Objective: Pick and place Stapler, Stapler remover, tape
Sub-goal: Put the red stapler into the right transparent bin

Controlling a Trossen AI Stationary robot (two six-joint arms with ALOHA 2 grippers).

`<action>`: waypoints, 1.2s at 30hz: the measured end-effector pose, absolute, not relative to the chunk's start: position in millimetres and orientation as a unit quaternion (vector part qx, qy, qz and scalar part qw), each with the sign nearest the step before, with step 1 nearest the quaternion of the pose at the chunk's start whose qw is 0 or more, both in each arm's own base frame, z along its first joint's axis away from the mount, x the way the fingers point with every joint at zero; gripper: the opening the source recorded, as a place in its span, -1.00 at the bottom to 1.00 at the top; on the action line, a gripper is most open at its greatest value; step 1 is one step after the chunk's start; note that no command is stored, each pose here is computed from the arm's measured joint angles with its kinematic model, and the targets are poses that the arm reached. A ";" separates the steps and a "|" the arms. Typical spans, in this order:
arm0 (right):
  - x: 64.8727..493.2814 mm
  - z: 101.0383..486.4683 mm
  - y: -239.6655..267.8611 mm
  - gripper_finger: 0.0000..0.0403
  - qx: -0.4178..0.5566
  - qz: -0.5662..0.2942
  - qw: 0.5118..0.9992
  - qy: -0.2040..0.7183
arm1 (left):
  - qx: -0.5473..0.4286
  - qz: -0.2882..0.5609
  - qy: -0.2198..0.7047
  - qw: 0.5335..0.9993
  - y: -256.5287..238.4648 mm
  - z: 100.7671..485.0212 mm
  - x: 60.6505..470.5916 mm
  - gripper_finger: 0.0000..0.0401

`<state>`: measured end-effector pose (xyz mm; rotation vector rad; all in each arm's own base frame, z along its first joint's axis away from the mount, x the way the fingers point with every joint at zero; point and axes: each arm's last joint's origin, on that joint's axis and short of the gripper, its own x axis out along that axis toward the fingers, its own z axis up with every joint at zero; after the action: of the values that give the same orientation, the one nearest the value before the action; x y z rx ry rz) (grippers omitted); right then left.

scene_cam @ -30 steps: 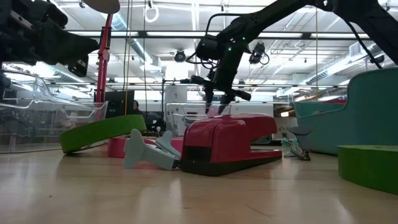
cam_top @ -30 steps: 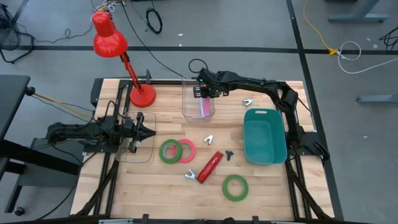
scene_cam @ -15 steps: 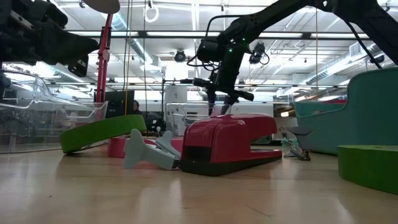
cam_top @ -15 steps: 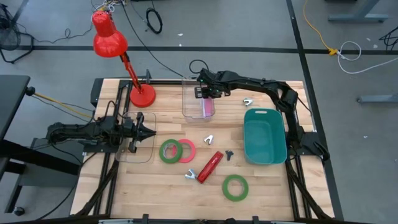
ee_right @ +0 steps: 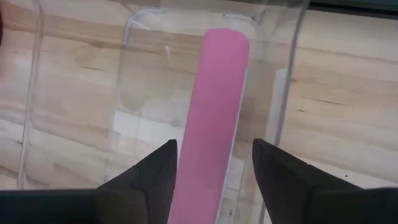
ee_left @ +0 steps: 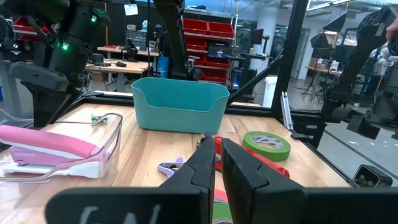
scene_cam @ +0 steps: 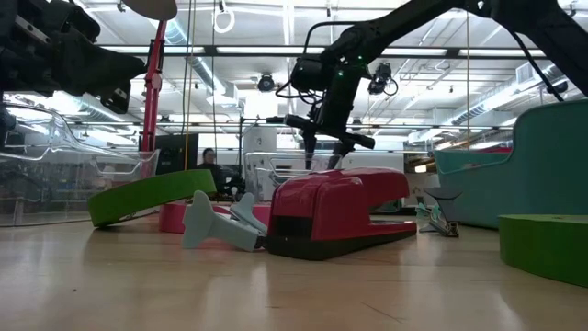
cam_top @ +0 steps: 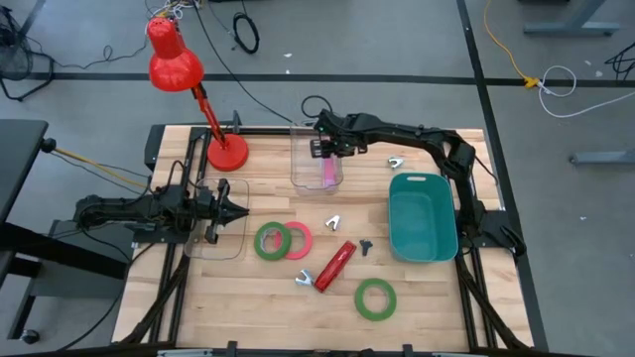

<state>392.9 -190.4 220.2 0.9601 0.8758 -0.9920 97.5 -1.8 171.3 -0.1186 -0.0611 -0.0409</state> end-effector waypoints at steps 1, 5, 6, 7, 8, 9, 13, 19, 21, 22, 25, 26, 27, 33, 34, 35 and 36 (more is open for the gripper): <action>393.1 221.1 -189.5 0.04 0.427 -0.440 0.686 0.391 | -0.059 -0.020 -0.031 0.998 -1.8 171.4 97.5 -0.85; 393.2 233.4 -184.3 0.06 0.420 -0.429 0.704 0.380 | -0.059 -0.020 -0.030 0.998 -1.8 171.3 97.5 -0.85; 393.0 238.4 -182.6 0.06 0.417 -0.424 0.711 0.375 | -0.059 -0.020 -0.031 0.998 -1.8 171.3 97.5 -0.85; 392.7 242.8 -181.3 0.06 0.413 -0.421 0.718 0.370 | -0.059 -0.020 -0.031 0.998 -1.7 171.4 97.5 -0.85; 392.1 247.3 -179.4 0.06 0.409 -0.416 0.724 0.368 | -0.059 -0.020 -0.030 0.998 -1.8 171.4 97.5 -0.85; 391.1 252.4 -177.5 0.06 0.406 -0.412 0.730 0.365 | -0.059 -0.020 -0.031 0.998 -1.8 171.4 97.4 -0.85; 387.6 273.3 -166.3 0.06 0.389 -0.391 0.756 0.353 | -0.059 -0.021 -0.031 0.998 -1.8 171.4 97.4 -0.85; 383.2 301.1 -143.3 0.06 0.353 -0.349 0.796 0.347 | -0.059 -0.021 -0.031 0.998 -1.8 171.4 97.4 -0.85; 382.5 307.9 -134.9 0.06 0.340 -0.335 0.807 0.347 | -0.059 -0.020 -0.030 0.998 -1.7 171.3 97.5 -0.85; 382.1 311.0 -130.8 0.06 0.332 -0.327 0.814 0.348 | -0.059 -0.020 -0.030 0.998 -1.8 171.3 97.5 -0.85; 381.2 319.8 -117.4 0.06 0.306 -0.303 0.832 0.351 | -0.059 -0.020 -0.031 0.998 -1.7 171.4 97.5 -0.85; 381.4 322.0 -112.5 0.06 0.296 -0.295 0.837 0.353 | -0.059 -0.020 -0.031 0.998 -1.7 171.4 97.4 -0.85; 381.5 324.3 -107.4 0.06 0.286 -0.286 0.843 0.355 | -0.059 -0.020 -0.031 0.998 -1.7 171.4 97.5 -0.85; 384.4 331.0 -73.6 0.06 0.226 -0.229 0.870 0.375 | -0.059 -0.020 -0.031 0.998 -1.7 171.4 97.4 -0.85; 385.2 330.8 -68.1 0.06 0.213 -0.218 0.873 0.380 | -0.059 -0.020 -0.031 0.998 -1.7 171.4 97.5 -0.85; 385.5 330.2 -63.4 0.06 0.200 -0.208 0.876 0.388 | -0.059 -0.021 -0.030 0.998 -1.8 171.3 97.5 -0.85; 385.5 329.7 -58.8 0.06 0.186 -0.194 0.878 0.396 | -0.059 -0.020 -0.031 0.998 -1.7 171.4 97.5 -0.85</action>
<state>385.5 -58.8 329.7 0.3882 0.8268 -0.4040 97.5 -1.7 171.4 -0.1183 -0.0612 -0.0407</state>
